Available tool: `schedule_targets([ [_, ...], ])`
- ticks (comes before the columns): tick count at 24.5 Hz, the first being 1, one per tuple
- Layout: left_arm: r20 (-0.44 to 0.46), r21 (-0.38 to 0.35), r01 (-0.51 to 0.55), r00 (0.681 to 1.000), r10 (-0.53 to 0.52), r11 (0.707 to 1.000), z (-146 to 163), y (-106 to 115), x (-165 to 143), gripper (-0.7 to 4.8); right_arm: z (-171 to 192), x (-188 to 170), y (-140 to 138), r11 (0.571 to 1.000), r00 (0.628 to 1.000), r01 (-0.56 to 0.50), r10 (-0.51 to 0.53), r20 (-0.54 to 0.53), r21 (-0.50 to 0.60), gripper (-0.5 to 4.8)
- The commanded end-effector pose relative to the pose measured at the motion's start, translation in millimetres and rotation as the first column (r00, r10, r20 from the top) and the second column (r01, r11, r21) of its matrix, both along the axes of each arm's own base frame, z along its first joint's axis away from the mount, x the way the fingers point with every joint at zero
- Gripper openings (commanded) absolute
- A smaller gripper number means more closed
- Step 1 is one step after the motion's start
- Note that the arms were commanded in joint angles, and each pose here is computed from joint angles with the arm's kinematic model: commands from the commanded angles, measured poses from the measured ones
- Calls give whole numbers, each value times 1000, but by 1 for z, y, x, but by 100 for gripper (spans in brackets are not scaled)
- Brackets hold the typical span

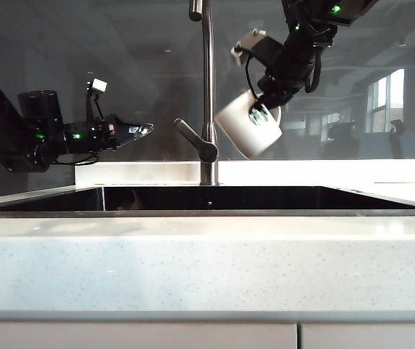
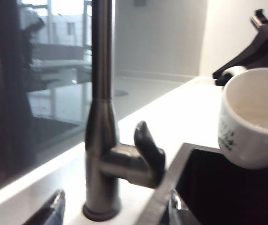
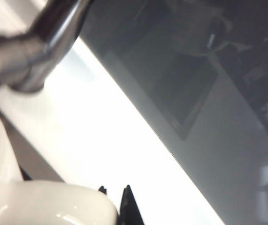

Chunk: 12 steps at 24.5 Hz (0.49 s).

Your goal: Pick up the mug next to the sink, go to the faucet to get some water, pour the water into the sink, and finally put the mug back to its place.

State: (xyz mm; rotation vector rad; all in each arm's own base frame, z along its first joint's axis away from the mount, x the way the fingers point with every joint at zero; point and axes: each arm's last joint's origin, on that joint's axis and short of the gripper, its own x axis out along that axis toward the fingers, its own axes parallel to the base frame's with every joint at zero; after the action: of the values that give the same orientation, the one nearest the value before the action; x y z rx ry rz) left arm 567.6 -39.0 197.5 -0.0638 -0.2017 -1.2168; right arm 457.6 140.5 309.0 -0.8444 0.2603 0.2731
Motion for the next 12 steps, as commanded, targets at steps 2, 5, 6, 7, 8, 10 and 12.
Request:
schedule_targets([
  [2, 39, 36, 110, 993, -112, 993, 9, -1, -7, 276, 21, -4, -1, 975, 993, 48, -24, 113, -218, -9],
  [5, 27, 57, 206, 978, -208, 977, 17, 0, -18, 263, 18, -8, 1, 926, 995, 83, -55, 87, -367, -9],
  [6, 22, 52, 213, 977, -214, 976, 19, 0, -19, 258, 17, -9, 3, 919, 995, 77, -49, 81, -388, -9],
  [7, 24, 47, 217, 976, -218, 975, 20, 1, -21, 246, 17, -9, 4, 910, 995, 78, -48, 82, -408, -9],
  [8, 30, 43, 219, 975, -221, 975, 22, 2, -23, 240, 18, -9, 5, 903, 995, 81, -50, 84, -422, -9],
  [10, 36, 36, 225, 973, -226, 974, 25, 3, -27, 239, 19, -12, 10, 887, 996, 68, -32, 87, -456, -9],
  [12, 12, 25, 230, 973, -231, 973, 27, 5, -28, 239, 22, -13, 11, 876, 995, 60, -17, 94, -478, -9],
])
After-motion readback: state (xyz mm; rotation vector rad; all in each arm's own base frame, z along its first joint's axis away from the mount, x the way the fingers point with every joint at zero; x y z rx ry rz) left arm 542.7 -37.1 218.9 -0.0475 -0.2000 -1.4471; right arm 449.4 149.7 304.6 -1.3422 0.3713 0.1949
